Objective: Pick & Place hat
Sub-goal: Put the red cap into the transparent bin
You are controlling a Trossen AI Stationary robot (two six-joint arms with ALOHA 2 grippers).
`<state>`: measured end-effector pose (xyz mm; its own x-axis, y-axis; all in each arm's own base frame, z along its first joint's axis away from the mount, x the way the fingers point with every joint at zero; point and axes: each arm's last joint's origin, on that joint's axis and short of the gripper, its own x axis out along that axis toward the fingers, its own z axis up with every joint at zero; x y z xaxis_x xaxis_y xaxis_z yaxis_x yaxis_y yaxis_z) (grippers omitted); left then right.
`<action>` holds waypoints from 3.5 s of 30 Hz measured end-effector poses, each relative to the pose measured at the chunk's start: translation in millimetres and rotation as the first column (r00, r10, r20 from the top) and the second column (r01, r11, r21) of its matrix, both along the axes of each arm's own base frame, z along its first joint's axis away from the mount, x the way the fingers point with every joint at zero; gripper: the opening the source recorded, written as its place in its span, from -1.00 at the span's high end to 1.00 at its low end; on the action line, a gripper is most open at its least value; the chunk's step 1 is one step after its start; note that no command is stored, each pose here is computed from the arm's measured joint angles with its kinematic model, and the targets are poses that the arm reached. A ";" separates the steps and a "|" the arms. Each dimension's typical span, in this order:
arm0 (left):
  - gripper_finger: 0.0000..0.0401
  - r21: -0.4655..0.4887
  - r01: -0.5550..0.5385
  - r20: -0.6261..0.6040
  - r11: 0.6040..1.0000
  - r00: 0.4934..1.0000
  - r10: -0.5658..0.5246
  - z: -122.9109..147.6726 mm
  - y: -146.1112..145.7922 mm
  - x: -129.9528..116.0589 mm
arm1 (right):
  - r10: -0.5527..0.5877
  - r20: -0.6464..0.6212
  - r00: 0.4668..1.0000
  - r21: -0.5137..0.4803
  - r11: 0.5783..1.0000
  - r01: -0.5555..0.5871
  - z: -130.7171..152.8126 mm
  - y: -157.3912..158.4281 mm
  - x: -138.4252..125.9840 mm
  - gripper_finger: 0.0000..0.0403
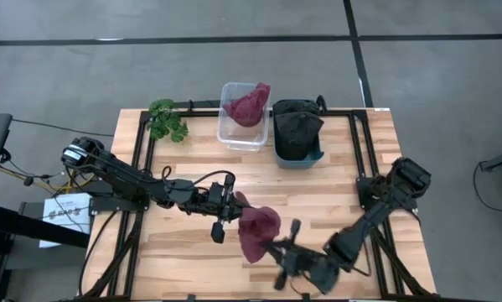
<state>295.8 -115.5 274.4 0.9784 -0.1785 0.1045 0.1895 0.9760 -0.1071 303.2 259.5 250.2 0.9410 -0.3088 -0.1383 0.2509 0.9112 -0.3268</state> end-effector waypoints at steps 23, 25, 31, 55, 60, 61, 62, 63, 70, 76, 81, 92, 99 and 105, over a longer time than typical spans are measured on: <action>0.97 0.033 -0.088 -0.079 0.996 0.993 0.090 -8.3 2.0 0.8 | -0.229 0.070 0.971 -0.224 0.945 0.239 21.2 51.2 -70.0 1.00; 0.97 0.064 -0.112 -0.096 0.992 0.988 0.118 -10.7 3.3 1.0 | -0.190 0.051 0.980 -0.274 0.941 0.197 16.6 57.9 -82.6 1.00; 0.97 0.093 -0.193 -0.132 0.977 0.970 0.204 -22.4 9.9 -3.2 | -0.094 0.022 0.995 -0.227 0.969 0.096 -1.3 41.6 -118.5 1.00; 0.97 0.016 -0.067 -0.111 0.998 0.991 0.069 -12.5 -14.6 -49.6 | -0.171 -0.068 0.983 0.177 0.968 0.180 -75.2 -8.1 -147.4 1.00; 0.97 -0.005 -0.064 -0.087 0.998 0.994 0.063 -12.6 -3.3 -40.4 | -0.268 -0.076 0.960 0.010 0.963 0.270 -65.5 -29.3 -113.2 0.98; 0.97 -0.005 -0.063 -0.088 0.998 0.994 0.062 -12.7 -0.9 -39.2 | -0.301 -0.093 0.949 0.007 0.953 0.303 -61.5 -35.5 -102.5 0.97; 0.97 -0.011 -0.069 -0.090 0.998 0.994 0.068 -12.8 1.3 -38.1 | -0.330 -0.114 0.937 0.008 0.943 0.333 -57.0 -41.3 -92.1 0.94; 0.97 -0.018 -0.079 -0.091 0.997 0.993 0.077 -12.8 4.3 -36.7 | -0.353 -0.138 0.925 0.001 0.934 0.357 -53.4 -46.8 -82.4 0.90; 0.97 -0.050 -0.081 -0.096 0.996 0.993 0.076 -12.7 17.0 -31.3 | -0.327 -0.299 0.896 -0.145 0.944 0.297 -21.7 -55.0 -39.8 0.48; 0.97 -0.079 -0.036 -0.100 0.996 0.995 0.028 -12.5 17.5 -30.8 | -0.215 -0.419 0.882 -0.320 0.944 0.078 6.0 -41.5 -32.6 0.11; 0.97 -0.104 0.006 -0.104 0.995 0.994 -0.016 -12.4 16.5 -31.0 | -0.161 -0.549 0.820 -0.510 0.842 -0.176 13.0 -38.0 -30.1 -0.01; 0.97 -0.101 0.012 -0.103 0.995 0.994 -0.023 -12.3 16.2 -31.1 | -0.231 -0.618 0.751 -0.739 0.495 -0.456 17.8 -33.0 -26.9 0.12; 0.97 -0.100 0.008 -0.106 0.995 0.994 -0.019 -12.6 16.4 -31.1 | -0.176 -0.608 0.774 -0.761 0.407 -0.505 24.4 -21.1 -23.1 0.19; 0.97 -0.097 -0.007 -0.106 0.995 0.994 -0.003 -12.7 20.7 -29.6 | -0.161 -0.654 0.739 -0.740 0.337 -0.582 25.0 -31.6 -9.9 0.21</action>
